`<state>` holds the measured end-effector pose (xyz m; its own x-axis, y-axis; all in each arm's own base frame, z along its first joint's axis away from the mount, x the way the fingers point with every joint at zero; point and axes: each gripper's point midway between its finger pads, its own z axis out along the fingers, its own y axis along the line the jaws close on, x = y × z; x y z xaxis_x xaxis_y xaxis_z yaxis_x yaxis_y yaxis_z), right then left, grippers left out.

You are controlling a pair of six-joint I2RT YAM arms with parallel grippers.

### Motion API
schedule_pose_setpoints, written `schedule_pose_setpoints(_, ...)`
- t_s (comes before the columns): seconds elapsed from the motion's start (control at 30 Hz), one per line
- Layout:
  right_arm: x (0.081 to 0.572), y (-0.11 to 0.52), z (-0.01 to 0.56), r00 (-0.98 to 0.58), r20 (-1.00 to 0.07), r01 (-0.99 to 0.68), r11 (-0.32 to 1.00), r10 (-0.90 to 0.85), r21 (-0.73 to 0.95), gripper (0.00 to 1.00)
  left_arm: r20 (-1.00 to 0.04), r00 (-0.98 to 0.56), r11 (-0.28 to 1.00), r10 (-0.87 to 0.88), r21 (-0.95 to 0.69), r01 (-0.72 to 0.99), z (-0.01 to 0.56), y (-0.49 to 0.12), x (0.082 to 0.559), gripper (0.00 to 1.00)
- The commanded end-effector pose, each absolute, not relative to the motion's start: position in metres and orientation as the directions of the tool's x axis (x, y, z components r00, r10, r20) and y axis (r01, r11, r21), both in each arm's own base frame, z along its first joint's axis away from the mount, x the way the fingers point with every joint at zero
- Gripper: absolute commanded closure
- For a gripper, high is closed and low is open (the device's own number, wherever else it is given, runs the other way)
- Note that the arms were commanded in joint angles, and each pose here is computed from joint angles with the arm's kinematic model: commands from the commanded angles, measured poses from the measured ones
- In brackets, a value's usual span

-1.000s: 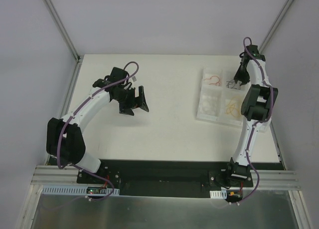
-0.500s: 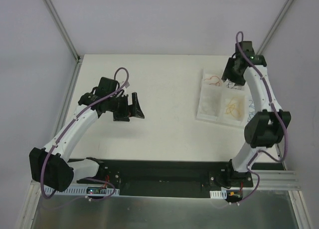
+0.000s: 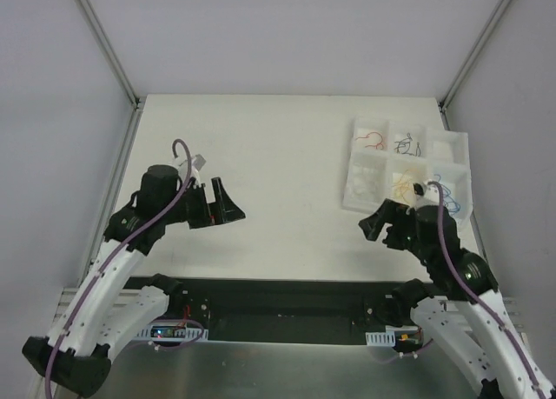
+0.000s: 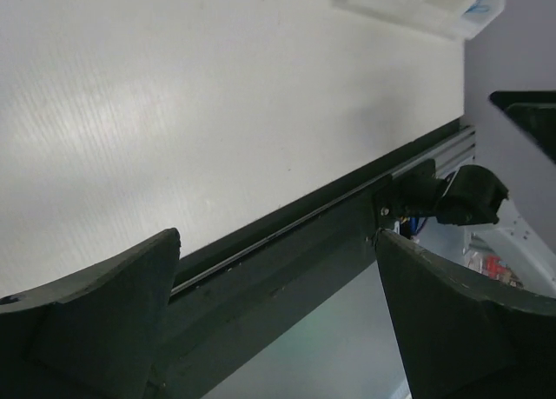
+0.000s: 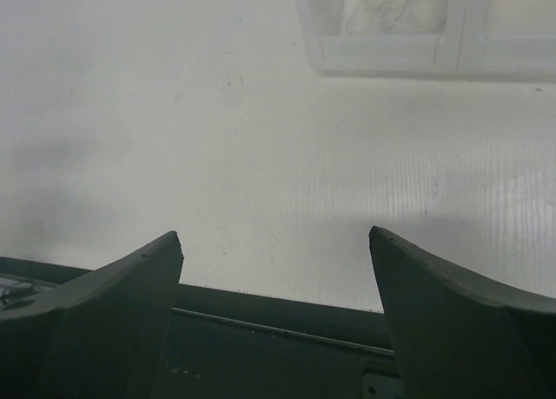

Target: Untangle the cables

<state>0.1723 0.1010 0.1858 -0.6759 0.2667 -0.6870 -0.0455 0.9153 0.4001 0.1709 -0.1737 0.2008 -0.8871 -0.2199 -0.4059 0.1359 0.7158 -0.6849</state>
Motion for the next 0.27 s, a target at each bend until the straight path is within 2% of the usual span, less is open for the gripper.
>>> schedule_pose_setpoints(0.0, 0.155, 0.09, 0.172, -0.603, -0.628, 0.097, 0.827, 0.491, 0.554, 0.08, -0.607, -0.73, 0.684, -0.313, -0.678, 0.27, 0.265, -0.165, 0.176, 0.05)
schedule_pose_setpoints(0.13, 0.152, 0.094, 0.188, -0.535, -0.579, 0.098, 0.725, 0.616, 0.681, 0.0, -0.67, -0.654, 0.691, -0.352, -0.657, 0.301, 0.282, -0.154, 0.17, 0.04)
schedule_pose_setpoints(0.17, 0.154, 0.093, 0.198, -0.503, -0.582, 0.083, 0.706, 0.639, 0.704, 0.04, -0.689, -0.624, 0.69, -0.37, -0.653, 0.312, 0.288, -0.151, 0.169, 0.04)
schedule_pose_setpoints(0.23, 0.154, 0.087, 0.218, -0.444, -0.599, 0.05, 0.686, 0.666, 0.726, 0.04, -0.727, -0.555, 0.688, -0.404, -0.641, 0.34, 0.299, -0.144, 0.166, 0.04)
